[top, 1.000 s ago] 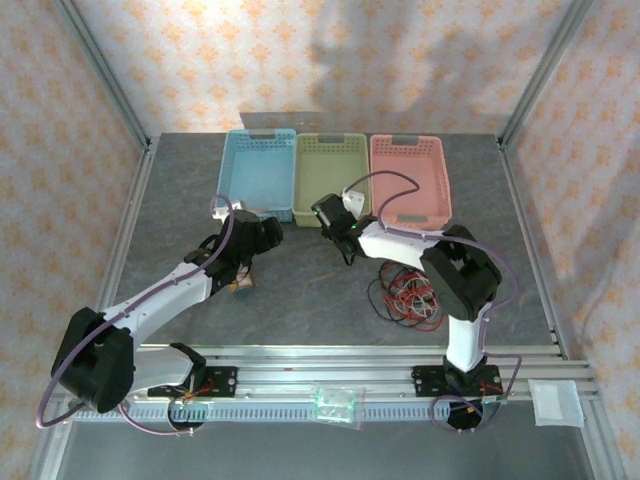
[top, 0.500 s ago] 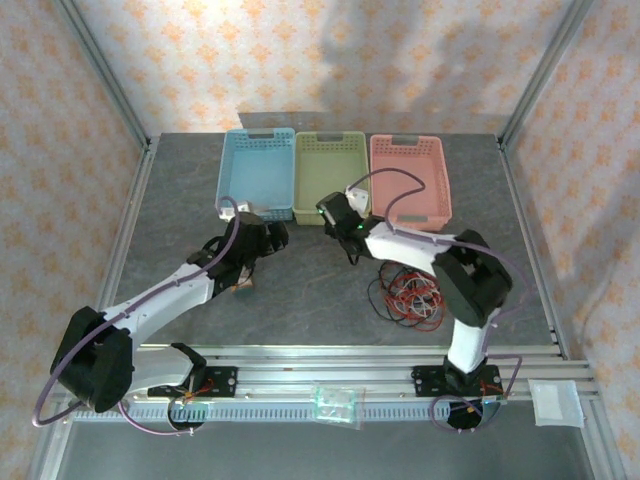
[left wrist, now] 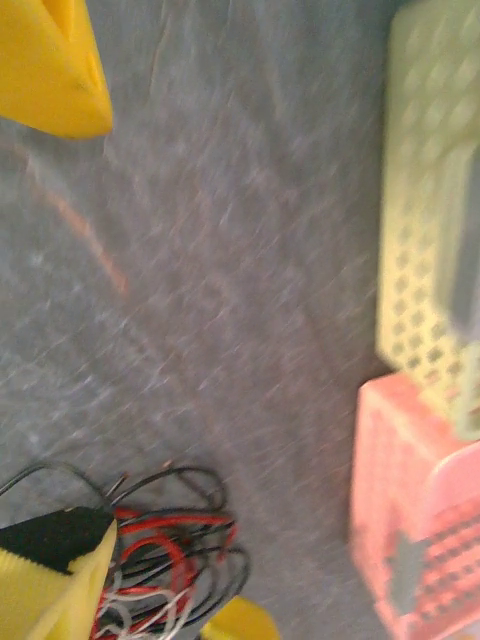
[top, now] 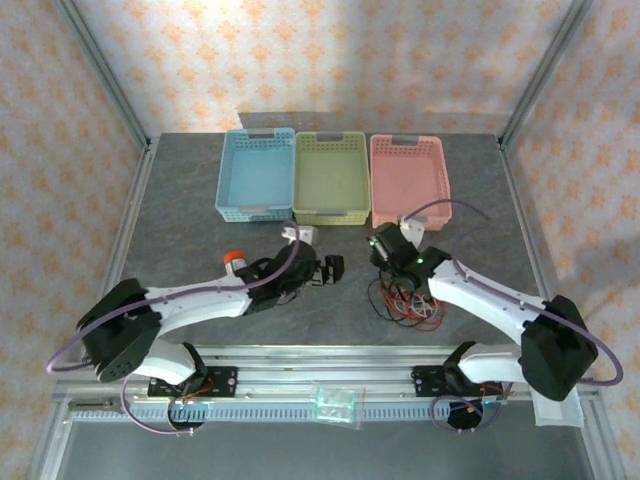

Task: Untangle the cables

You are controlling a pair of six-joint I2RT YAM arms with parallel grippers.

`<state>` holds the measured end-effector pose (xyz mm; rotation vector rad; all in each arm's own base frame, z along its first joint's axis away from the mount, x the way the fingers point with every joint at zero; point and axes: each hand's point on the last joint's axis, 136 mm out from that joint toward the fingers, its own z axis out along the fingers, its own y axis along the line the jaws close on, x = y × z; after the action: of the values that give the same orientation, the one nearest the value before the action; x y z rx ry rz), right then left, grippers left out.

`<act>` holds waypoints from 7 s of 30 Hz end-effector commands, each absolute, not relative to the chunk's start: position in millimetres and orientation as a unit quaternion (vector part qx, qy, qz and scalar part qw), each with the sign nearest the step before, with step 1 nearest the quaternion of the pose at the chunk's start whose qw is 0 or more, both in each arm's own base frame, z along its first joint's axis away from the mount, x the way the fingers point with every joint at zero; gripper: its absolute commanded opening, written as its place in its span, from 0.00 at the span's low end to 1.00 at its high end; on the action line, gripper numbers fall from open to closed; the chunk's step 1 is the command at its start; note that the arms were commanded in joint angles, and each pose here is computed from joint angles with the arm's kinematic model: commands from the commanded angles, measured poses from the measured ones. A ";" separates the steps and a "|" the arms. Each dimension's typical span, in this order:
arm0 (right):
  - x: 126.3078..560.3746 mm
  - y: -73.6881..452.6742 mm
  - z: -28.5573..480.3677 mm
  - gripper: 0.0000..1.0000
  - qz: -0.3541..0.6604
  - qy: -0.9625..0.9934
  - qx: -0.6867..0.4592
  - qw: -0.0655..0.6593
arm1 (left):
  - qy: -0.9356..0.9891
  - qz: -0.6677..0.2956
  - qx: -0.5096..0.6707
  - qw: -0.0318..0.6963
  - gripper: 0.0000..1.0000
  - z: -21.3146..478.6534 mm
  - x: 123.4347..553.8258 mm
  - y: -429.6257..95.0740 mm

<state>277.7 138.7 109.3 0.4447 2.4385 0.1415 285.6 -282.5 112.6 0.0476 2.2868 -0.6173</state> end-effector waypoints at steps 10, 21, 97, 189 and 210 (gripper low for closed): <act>241.6 103.0 109.9 0.52 0.102 0.944 0.208 0.236 | 0.875 -0.305 0.236 0.293 0.76 87.8 263.3 -382.9; 227.4 35.6 91.5 0.95 0.044 0.907 0.336 0.249 | 0.862 -0.316 0.229 0.323 0.82 114.1 275.2 -390.7; 191.1 172.4 90.7 0.53 0.175 0.958 0.022 0.227 | 0.864 -0.321 0.081 0.379 0.99 130.5 288.7 -329.0; 250.1 255.1 252.9 0.00 0.367 0.821 -0.165 0.405 | 0.901 -0.191 -0.073 0.383 0.99 66.0 357.8 -252.2; 263.1 193.0 374.2 0.00 0.296 0.758 -0.082 0.576 | 0.921 -0.166 -0.091 0.339 0.99 24.0 334.5 -233.4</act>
<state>259.0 213.7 340.2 -0.2737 1.8730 0.7645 344.8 -247.1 37.6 -0.2041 2.3648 -0.4964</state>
